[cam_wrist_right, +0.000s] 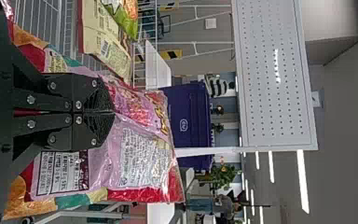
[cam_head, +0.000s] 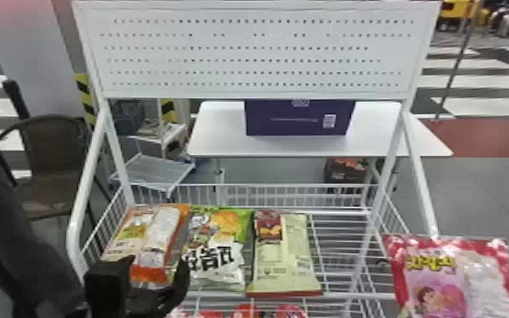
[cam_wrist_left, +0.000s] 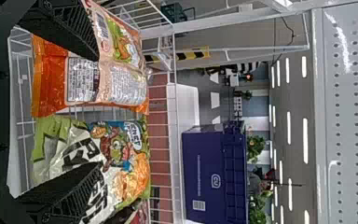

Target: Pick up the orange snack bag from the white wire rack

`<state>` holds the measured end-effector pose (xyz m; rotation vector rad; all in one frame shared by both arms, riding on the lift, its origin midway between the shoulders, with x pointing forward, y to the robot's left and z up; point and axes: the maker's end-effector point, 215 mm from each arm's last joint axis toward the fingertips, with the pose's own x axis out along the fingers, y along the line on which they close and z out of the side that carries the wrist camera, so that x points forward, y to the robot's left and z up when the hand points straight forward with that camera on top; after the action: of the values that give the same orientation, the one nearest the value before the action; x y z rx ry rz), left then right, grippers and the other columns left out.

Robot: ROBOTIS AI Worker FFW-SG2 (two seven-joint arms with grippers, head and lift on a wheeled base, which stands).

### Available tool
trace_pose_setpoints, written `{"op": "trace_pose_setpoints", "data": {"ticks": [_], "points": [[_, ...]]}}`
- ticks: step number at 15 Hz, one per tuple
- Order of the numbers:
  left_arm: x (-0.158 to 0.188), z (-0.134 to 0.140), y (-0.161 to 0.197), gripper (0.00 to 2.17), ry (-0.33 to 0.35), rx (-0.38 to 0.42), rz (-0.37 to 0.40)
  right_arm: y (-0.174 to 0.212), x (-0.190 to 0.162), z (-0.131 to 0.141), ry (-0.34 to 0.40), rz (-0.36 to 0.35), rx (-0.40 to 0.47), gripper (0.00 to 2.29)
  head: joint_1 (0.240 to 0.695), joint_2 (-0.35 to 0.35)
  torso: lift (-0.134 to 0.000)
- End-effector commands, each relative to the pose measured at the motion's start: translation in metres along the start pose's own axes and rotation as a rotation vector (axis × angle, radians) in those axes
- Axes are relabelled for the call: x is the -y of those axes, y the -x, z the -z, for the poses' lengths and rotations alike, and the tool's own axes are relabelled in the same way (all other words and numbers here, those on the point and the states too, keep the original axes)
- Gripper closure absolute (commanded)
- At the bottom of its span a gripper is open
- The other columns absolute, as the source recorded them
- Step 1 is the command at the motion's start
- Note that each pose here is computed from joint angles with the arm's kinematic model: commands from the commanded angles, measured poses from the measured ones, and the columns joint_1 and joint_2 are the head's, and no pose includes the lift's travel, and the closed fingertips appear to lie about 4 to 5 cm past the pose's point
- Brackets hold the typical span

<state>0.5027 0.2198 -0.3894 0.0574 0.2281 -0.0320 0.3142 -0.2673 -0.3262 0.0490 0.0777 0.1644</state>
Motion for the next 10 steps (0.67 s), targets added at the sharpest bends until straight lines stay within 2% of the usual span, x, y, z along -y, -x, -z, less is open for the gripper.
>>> {"op": "trace_pose_setpoints", "data": {"ticks": [1, 4, 7, 10], "points": [[-0.011, 0.005, -0.017, 0.09, -0.004, -0.022, -0.019, 0.000, 0.000, 0.000, 0.000, -0.001, -0.001, 2.14, 0.499, 0.000, 0.000], [-0.028, 0.011, -0.038, 0.09, -0.007, -0.052, -0.043, 0.000, -0.003, 0.000, -0.003, -0.006, 0.000, 2.14, 0.499, 0.000, 0.000], [-0.041, 0.027, -0.063, 0.09, -0.028, -0.117, -0.066, 0.003, -0.004, 0.001, -0.004, -0.010, -0.001, 2.14, 0.499, 0.000, 0.000], [-0.048, 0.031, -0.077, 0.09, -0.038, -0.139, -0.078, 0.004, -0.005, 0.002, -0.003, -0.015, -0.004, 2.14, 0.499, 0.000, 0.000]]}}
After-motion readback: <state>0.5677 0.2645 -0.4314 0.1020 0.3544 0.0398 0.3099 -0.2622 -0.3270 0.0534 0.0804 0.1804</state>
